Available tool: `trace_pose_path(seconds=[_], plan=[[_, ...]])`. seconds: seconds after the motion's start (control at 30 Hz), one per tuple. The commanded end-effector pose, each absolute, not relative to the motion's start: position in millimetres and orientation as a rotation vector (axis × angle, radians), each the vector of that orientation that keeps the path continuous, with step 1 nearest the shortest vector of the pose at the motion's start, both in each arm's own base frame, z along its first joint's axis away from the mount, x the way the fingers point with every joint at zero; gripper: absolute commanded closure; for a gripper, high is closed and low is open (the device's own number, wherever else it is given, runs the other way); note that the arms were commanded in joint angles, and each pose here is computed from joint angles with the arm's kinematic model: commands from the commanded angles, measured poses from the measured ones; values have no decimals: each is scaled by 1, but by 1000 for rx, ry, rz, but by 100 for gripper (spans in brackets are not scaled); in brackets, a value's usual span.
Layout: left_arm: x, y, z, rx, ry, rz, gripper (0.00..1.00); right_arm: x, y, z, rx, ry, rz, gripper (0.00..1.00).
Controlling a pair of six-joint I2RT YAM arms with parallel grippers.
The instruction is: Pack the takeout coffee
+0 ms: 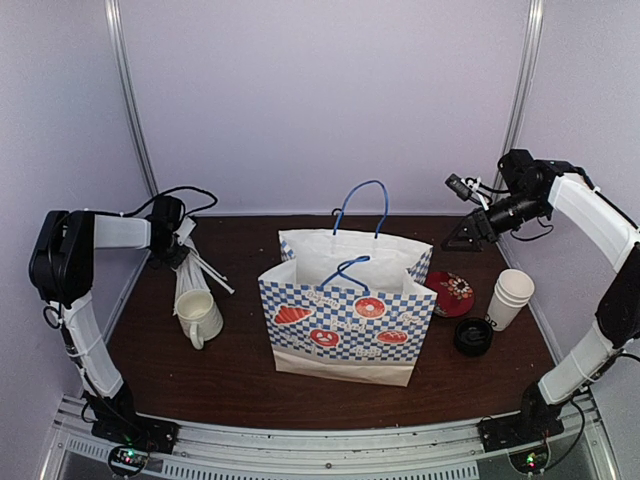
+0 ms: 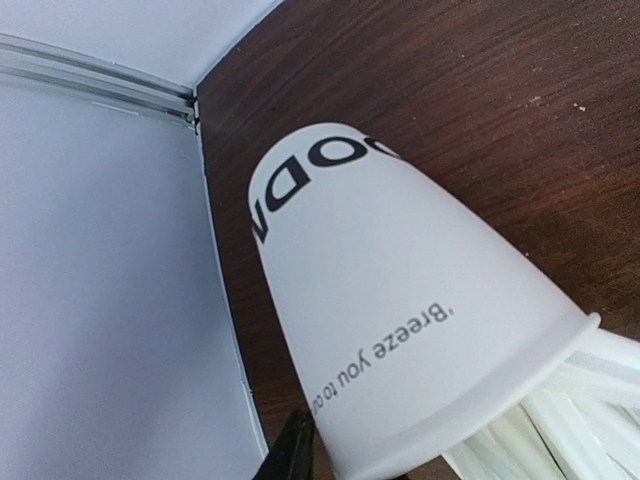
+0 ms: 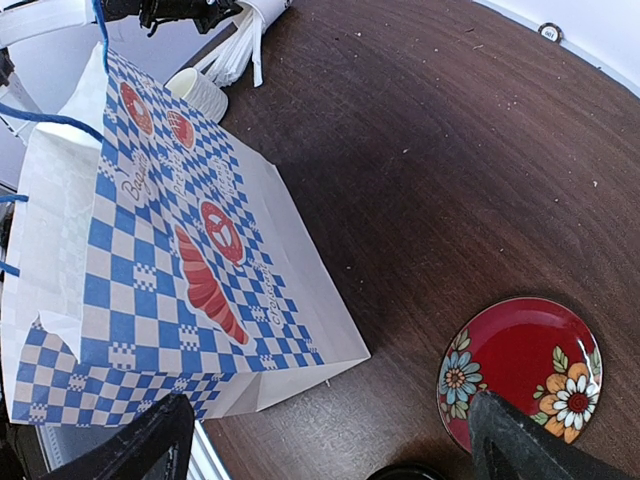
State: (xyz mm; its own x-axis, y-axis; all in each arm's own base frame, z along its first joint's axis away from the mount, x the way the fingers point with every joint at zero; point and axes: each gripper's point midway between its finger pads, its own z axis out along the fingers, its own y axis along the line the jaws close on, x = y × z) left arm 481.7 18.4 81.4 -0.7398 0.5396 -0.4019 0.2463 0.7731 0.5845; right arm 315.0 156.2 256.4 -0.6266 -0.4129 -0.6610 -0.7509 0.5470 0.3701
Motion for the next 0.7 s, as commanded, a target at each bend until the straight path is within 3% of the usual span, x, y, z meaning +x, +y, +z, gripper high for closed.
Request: trace_pose_path(seconds=[0.0, 0.67], plan=[[494, 23, 92, 503, 2372, 692, 89, 316, 157, 256, -941, 2263, 899, 0], [493, 18, 95, 504, 2479, 636, 100, 317, 156, 252, -942, 2275, 901, 1]])
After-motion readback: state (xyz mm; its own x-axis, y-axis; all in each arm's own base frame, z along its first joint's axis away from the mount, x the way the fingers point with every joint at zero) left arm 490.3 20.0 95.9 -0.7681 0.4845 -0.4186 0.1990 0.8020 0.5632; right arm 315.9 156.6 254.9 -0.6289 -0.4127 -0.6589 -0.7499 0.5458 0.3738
